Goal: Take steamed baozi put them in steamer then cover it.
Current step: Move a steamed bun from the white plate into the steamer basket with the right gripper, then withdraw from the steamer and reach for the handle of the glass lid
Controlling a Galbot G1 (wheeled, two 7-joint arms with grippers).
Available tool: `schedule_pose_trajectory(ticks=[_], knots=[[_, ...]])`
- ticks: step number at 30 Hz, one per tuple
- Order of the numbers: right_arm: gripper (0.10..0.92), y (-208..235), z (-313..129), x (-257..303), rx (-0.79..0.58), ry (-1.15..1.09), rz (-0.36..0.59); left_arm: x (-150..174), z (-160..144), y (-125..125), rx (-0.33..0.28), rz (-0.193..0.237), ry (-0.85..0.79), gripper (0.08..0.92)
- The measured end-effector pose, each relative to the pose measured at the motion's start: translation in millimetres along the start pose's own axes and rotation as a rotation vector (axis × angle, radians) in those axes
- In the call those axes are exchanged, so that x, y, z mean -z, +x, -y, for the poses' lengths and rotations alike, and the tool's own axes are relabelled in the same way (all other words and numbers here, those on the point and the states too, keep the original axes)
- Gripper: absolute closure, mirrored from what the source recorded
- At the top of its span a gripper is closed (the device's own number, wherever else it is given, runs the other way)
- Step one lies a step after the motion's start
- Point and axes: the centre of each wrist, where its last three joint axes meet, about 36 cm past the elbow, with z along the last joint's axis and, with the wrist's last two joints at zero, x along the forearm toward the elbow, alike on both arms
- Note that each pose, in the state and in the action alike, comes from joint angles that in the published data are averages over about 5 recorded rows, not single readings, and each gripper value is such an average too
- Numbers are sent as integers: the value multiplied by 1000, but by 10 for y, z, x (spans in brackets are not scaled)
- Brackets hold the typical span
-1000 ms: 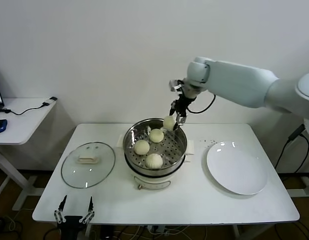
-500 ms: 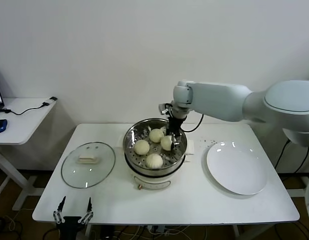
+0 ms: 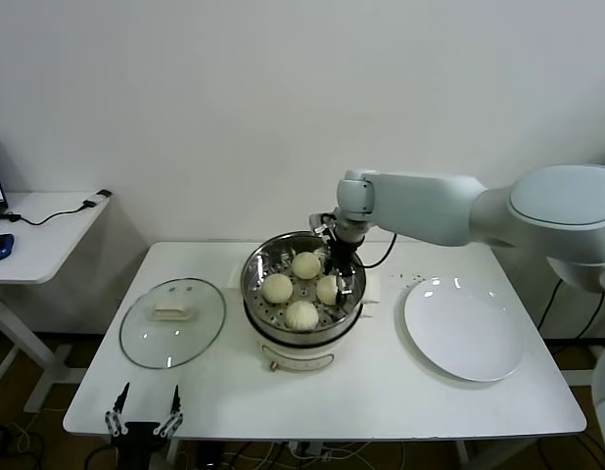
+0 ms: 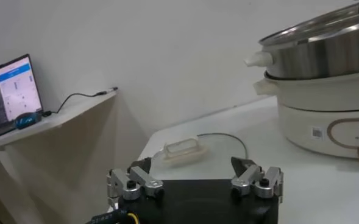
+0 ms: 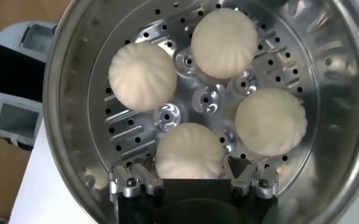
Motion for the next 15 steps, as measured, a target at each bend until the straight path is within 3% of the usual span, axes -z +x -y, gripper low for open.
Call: schedule_pose_trajectory(ticks=[8,15], knots=[[200,408,45,-161,-49,-8,48,7,-3,4,0,2,-1,177],[200,785,-43,-612,-180,-11,184,35,-34,-8,9,11,-10,177]])
